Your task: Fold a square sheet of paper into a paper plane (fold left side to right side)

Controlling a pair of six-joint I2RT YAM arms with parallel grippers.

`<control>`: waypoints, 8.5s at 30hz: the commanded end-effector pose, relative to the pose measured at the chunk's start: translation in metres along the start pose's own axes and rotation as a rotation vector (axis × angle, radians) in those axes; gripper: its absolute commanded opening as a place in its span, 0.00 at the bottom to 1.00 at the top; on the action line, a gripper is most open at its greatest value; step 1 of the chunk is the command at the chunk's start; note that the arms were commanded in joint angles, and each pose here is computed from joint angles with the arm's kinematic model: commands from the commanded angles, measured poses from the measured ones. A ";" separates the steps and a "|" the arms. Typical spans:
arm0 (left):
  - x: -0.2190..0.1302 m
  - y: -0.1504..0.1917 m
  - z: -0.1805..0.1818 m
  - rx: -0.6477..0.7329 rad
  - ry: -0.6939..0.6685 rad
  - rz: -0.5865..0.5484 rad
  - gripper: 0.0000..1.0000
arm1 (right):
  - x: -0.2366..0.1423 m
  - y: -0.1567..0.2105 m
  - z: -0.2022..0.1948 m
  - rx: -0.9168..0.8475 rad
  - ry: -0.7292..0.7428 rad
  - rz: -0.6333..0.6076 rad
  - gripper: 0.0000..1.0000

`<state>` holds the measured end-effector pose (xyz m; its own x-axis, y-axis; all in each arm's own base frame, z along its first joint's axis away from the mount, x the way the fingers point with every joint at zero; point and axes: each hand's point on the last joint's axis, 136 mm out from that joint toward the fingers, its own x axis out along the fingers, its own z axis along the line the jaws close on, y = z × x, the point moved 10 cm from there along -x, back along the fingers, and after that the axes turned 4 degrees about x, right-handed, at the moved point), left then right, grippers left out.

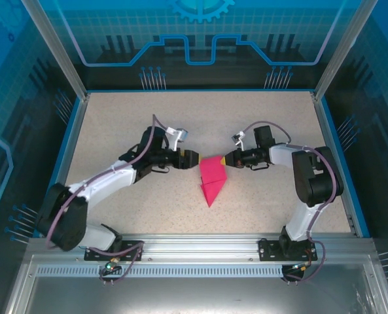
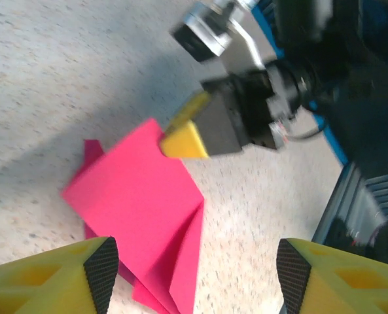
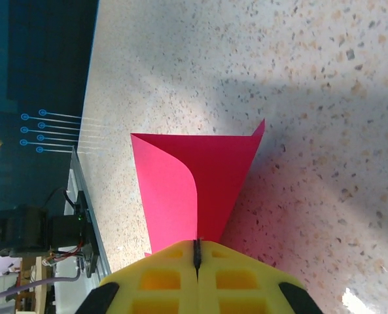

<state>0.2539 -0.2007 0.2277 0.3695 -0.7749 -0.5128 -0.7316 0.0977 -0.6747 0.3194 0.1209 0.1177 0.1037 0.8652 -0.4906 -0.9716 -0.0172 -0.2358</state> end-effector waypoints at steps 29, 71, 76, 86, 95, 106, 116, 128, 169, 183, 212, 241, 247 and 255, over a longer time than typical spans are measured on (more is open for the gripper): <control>0.113 0.092 -0.074 0.363 -0.800 0.447 0.74 | 0.019 0.004 0.026 0.197 0.148 0.063 0.00; 0.122 0.100 -0.056 0.285 -0.690 0.438 0.07 | 0.007 -0.007 0.039 0.127 0.162 -0.011 0.29; 0.113 0.089 -0.053 0.211 -0.587 0.391 0.04 | -0.027 -0.011 0.057 0.048 0.232 -0.151 0.56; 0.098 0.068 -0.031 -0.055 -0.206 0.307 0.01 | -0.065 0.024 0.044 0.030 0.339 -0.211 0.68; 0.092 0.064 0.007 -0.309 0.047 0.195 0.00 | -0.054 0.047 0.034 0.021 0.293 -0.183 0.68; 0.093 0.074 0.036 -0.467 0.172 0.131 0.00 | -0.013 0.055 0.026 0.043 0.225 -0.115 0.63; 0.090 0.090 0.060 -0.600 0.189 0.091 0.00 | 0.016 0.050 0.028 0.049 0.238 -0.098 0.57; 0.086 0.100 0.075 -0.671 0.208 0.055 0.00 | 0.037 0.043 0.027 0.084 0.247 -0.112 0.52; 0.080 0.107 0.088 -0.732 0.183 0.029 0.08 | 0.082 0.027 0.011 0.213 0.432 -0.006 0.41; 0.068 0.089 0.095 -0.730 0.153 -0.007 0.38 | 0.083 0.028 0.009 0.222 0.440 0.005 0.41; 0.090 0.072 0.120 -0.703 0.136 0.031 0.00 | 0.053 0.006 0.043 0.130 0.296 -0.123 0.61; 0.103 0.066 0.126 -0.649 0.139 0.085 0.00 | 0.051 -0.012 0.044 0.139 0.310 -0.128 0.72; 0.106 0.070 0.130 -0.654 0.124 0.097 0.00 | 0.051 -0.011 0.050 0.125 0.270 -0.126 0.68; 0.107 0.070 0.130 -0.649 0.118 0.105 0.00 | 0.065 -0.024 0.061 0.095 0.240 -0.119 0.67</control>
<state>0.3144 -0.1986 0.0667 0.2520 -0.8616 -0.4406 -0.9666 -0.2025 -0.1569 0.3285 0.1970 0.1327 0.2590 0.6887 -0.6772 -0.9653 0.1602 -0.2063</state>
